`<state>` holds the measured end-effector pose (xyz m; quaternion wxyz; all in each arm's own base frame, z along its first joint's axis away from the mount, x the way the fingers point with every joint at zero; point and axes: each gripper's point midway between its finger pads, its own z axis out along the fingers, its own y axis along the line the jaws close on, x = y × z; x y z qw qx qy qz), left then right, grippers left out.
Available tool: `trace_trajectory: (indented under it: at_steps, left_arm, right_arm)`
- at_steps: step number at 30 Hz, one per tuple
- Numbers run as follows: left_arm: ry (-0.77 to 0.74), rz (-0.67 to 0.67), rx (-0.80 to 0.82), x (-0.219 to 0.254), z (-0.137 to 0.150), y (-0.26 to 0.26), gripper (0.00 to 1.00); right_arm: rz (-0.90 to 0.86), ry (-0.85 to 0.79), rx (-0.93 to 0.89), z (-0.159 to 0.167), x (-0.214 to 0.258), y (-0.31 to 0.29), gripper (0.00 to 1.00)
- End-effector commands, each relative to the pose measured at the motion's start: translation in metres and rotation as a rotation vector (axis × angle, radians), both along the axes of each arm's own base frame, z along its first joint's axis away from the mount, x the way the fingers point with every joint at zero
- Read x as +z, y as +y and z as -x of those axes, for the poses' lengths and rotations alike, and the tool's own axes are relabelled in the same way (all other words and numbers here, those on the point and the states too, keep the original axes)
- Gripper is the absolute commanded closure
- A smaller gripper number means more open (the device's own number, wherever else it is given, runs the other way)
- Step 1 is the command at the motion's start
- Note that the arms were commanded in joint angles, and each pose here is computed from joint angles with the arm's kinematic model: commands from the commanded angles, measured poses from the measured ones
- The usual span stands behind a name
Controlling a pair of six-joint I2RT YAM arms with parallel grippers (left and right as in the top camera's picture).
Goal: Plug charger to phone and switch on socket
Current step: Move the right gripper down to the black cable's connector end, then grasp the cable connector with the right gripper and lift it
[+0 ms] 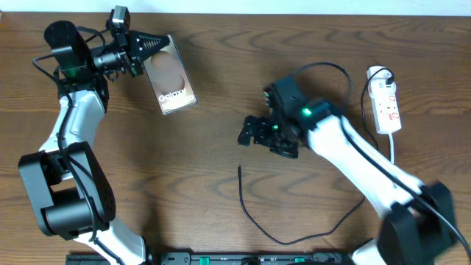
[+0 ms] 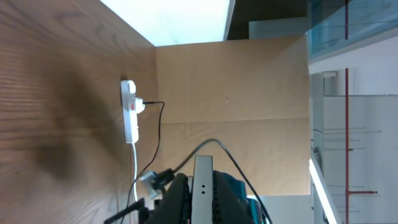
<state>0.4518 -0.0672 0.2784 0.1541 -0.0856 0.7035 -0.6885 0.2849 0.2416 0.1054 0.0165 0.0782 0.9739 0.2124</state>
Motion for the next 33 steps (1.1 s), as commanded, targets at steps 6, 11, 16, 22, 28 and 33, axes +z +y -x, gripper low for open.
trace_trajectory:
  at_steps: [6, 11, 16, 22, 28, 33]
  left_arm:
    - [-0.055, -0.014, 0.027, 0.019, 0.003, 0.017, 0.93]
    - [-0.055, -0.014, 0.022, 0.019, 0.004, 0.017, 0.93]
    - [-0.056, -0.015, 0.023, 0.019, 0.003, 0.017, 0.93]
    - [-0.056, -0.015, 0.023, 0.019, 0.004, 0.017, 0.93]
    - [-0.056, -0.015, 0.022, 0.019, 0.004, 0.017, 0.93]
    - [-0.056, -0.015, 0.023, 0.019, 0.004, 0.017, 0.93]
  right_arm:
    - [0.208, 0.117, 0.139, 0.007, -0.047, 0.011, 0.02]
    - [0.236, 0.15, 0.157, 0.015, -0.063, 0.015, 0.02]
    - [0.254, 0.151, 0.18, 0.022, -0.064, 0.019, 0.02]
    - [0.283, 0.141, 0.195, 0.032, -0.066, 0.027, 0.03]
    - [0.339, 0.098, 0.152, 0.039, -0.077, 0.032, 0.01]
    - [0.367, 0.064, 0.123, 0.038, -0.086, 0.036, 0.09]
